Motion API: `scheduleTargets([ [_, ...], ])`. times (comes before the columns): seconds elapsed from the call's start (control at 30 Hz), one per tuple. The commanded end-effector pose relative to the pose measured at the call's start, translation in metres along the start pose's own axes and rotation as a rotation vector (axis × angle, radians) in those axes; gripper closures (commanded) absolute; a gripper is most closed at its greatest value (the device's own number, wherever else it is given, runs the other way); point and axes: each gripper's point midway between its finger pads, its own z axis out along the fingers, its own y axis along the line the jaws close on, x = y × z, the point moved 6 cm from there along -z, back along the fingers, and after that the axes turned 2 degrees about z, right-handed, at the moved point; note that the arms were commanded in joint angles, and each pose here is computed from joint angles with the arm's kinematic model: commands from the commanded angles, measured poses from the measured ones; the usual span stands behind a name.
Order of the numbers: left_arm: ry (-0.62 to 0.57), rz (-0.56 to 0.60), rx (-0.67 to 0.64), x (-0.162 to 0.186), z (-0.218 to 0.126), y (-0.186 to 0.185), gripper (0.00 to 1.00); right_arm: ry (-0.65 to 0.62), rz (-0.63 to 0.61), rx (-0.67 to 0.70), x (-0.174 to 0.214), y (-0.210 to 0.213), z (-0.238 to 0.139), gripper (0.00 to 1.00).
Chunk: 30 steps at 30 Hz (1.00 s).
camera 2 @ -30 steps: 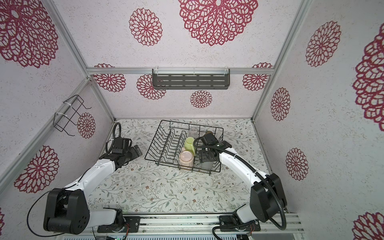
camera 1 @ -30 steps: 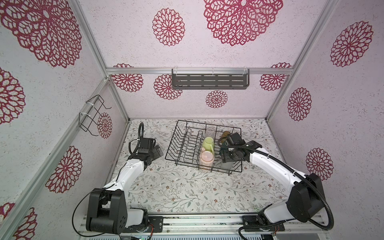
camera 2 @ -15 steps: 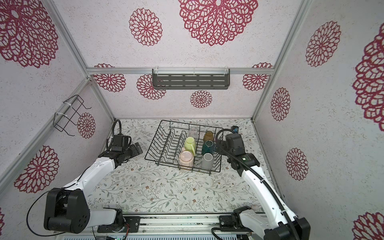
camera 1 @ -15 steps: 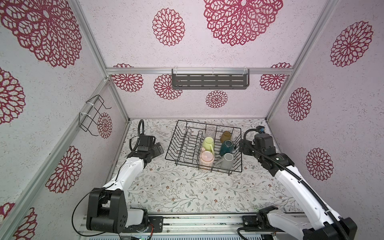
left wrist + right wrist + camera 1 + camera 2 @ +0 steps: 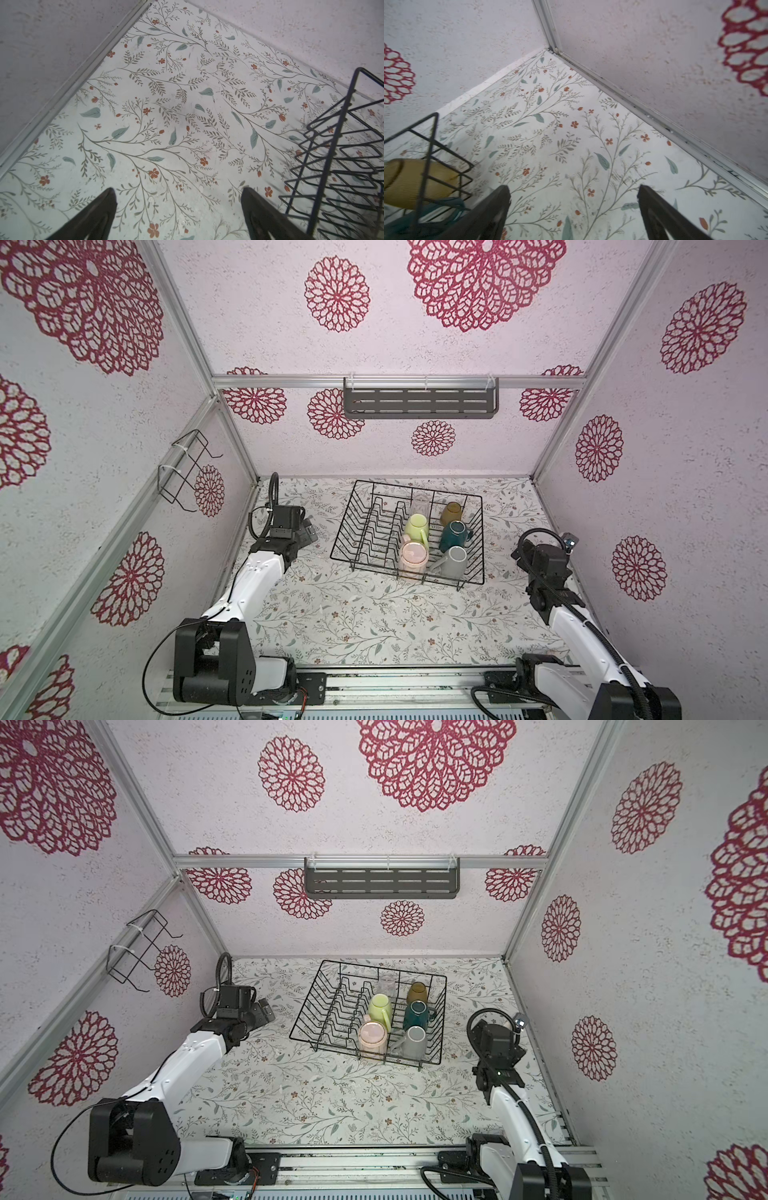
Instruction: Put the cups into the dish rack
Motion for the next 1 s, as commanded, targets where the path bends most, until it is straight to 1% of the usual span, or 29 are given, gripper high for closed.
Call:
scheduleTargets([
  [0.0, -0.064, 0.053, -0.062, -0.005, 0.012, 0.006, 0.03, -0.263, -0.028, -0.033, -0.025, 0.001, -0.003, 0.01],
  [0.03, -0.068, 0.120, -0.028, -0.003, 0.016, 0.001, 0.03, -0.268, -0.036, -0.060, -0.020, 0.003, 0.000, 0.01],
  [0.07, -0.075, 0.220, 0.049, 0.001, 0.020, -0.008, 0.03, -0.260, -0.046, -0.071, -0.016, 0.005, 0.005, 0.01],
  [0.1, -0.090, 0.284, 0.096, 0.004, 0.023, -0.014, 0.03, -0.250, -0.065, -0.071, -0.012, 0.006, 0.009, 0.01],
  [0.13, -0.131, 0.313, 0.085, 0.005, 0.025, -0.014, 0.03, -0.235, -0.100, -0.079, -0.006, 0.008, 0.015, 0.01],
  [0.2, -0.166, 0.331, 0.042, 0.005, 0.025, -0.009, 0.03, -0.229, -0.215, -0.173, 0.004, 0.020, 0.022, 0.01],
  [0.23, -0.202, 0.340, 0.045, 0.007, 0.026, -0.007, 0.03, -0.244, -0.218, -0.214, 0.010, 0.022, 0.022, 0.01],
  [0.3, -0.294, 0.378, 0.120, 0.014, 0.028, -0.012, 0.03, -0.302, -0.232, -0.263, 0.013, 0.025, 0.022, 0.01],
  [0.37, -0.394, 0.346, 0.164, 0.022, 0.033, -0.010, 0.03, -0.276, -0.235, -0.248, 0.018, 0.027, 0.033, 0.01],
  [0.4, -0.399, 0.345, 0.151, 0.024, 0.036, -0.008, 0.03, -0.262, -0.245, -0.259, 0.022, 0.029, 0.036, 0.01],
  [0.43, -0.379, 0.354, 0.181, 0.023, 0.035, -0.012, 0.03, -0.252, -0.258, -0.271, 0.025, 0.031, 0.040, 0.01],
  [0.5, -0.380, 0.356, 0.210, 0.020, 0.041, -0.014, 0.03, -0.231, -0.284, -0.298, 0.031, 0.036, 0.045, 0.01],
  [0.53, -0.340, 0.361, 0.211, 0.020, 0.044, -0.014, 0.03, -0.224, -0.293, -0.310, 0.035, 0.037, 0.048, 0.01],
  [0.63, -0.279, 0.379, 0.337, 0.018, 0.052, -0.019, 0.03, -0.242, -0.318, -0.352, 0.037, 0.042, 0.044, 0.01],
  [0.67, -0.260, 0.368, 0.350, 0.017, 0.053, -0.019, 0.03, -0.240, -0.321, -0.351, 0.038, 0.041, 0.042, 0.01],
  [0.7, -0.262, 0.356, 0.344, 0.016, 0.053, -0.017, 0.03, -0.246, -0.318, -0.352, 0.038, 0.040, 0.041, 0.01],
  [0.8, -0.341, 0.305, 0.283, 0.016, 0.045, -0.005, 0.03, -0.243, -0.321, -0.355, 0.037, 0.042, 0.043, 0.01],
  [0.87, -0.377, 0.281, 0.238, 0.017, 0.038, 0.003, 0.03, -0.226, -0.345, -0.379, 0.039, 0.046, 0.044, 0.01],
  [0.9, -0.379, 0.284, 0.235, 0.018, 0.037, 0.004, 0.03, -0.222, -0.350, -0.390, 0.039, 0.049, 0.045, 0.01],
  [0.97, -0.397, 0.343, 0.227, 0.019, 0.036, 0.003, 0.03, -0.185, -0.366, -0.378, 0.040, 0.052, 0.051, 0.01],
])
